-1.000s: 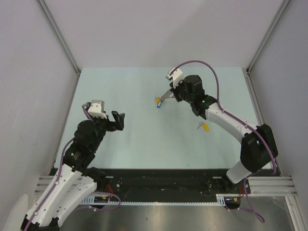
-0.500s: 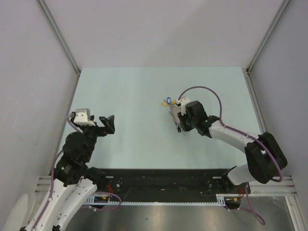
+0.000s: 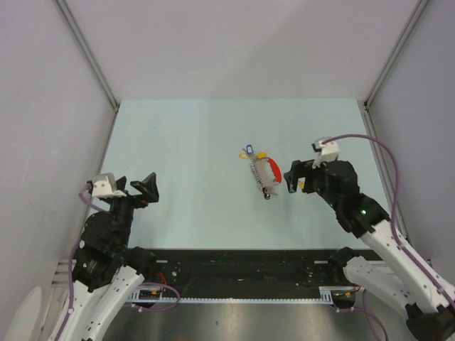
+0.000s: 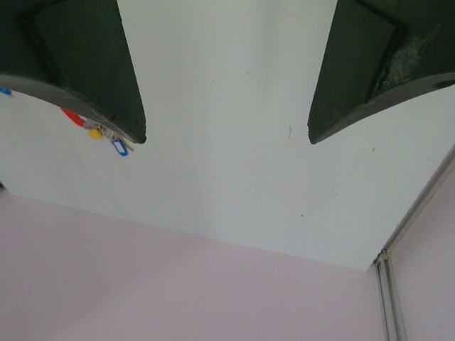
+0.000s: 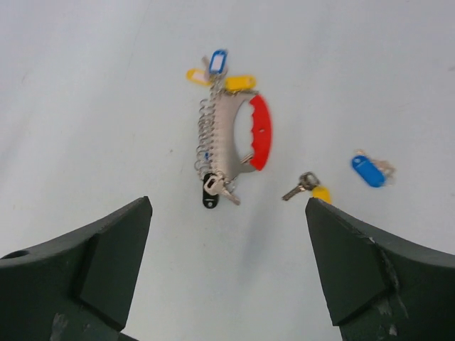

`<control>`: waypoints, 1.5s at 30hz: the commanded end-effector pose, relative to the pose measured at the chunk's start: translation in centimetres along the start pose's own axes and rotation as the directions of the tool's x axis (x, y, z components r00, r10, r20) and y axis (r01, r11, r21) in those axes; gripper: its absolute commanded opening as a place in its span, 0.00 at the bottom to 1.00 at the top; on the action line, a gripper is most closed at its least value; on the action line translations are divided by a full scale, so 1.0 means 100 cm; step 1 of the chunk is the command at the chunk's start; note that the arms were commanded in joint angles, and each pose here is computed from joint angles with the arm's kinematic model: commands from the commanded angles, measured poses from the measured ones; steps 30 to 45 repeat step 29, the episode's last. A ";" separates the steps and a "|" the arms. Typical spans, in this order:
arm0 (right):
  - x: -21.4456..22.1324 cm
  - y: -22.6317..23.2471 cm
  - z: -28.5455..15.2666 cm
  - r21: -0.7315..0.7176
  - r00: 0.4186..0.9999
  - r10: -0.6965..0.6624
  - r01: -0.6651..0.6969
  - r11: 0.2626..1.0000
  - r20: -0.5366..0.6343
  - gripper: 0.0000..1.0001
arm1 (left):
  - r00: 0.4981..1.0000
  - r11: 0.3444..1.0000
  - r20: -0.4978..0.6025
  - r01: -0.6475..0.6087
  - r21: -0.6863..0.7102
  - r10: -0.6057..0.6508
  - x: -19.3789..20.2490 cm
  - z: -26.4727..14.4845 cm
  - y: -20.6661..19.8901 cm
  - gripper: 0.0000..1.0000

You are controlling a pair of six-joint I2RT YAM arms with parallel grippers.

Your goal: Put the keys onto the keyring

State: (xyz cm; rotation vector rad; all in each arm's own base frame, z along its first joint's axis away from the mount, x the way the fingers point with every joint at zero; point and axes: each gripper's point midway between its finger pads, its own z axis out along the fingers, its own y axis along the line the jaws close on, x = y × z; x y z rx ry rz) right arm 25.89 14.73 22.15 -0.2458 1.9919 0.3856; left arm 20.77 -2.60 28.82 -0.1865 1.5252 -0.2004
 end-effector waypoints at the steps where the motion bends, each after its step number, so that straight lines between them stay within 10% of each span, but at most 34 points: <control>1: -0.026 -0.040 -0.051 0.177 0.986 0.030 -0.059 0.982 0.166 1.00 | 0.991 0.996 0.107 0.085 -0.029 -0.081 -0.022 -0.013 0.011 1.00; 17: -0.049 -0.105 -0.170 0.374 0.856 -0.002 -0.223 0.900 0.517 1.00 | 0.952 0.987 0.271 0.159 -0.039 -0.143 -0.044 -0.038 0.030 1.00; 45: -0.040 -0.112 -0.174 0.370 0.826 0.025 -0.279 0.886 0.563 1.00 | 0.934 0.988 0.323 0.155 0.025 -0.155 -0.052 -0.042 0.022 1.00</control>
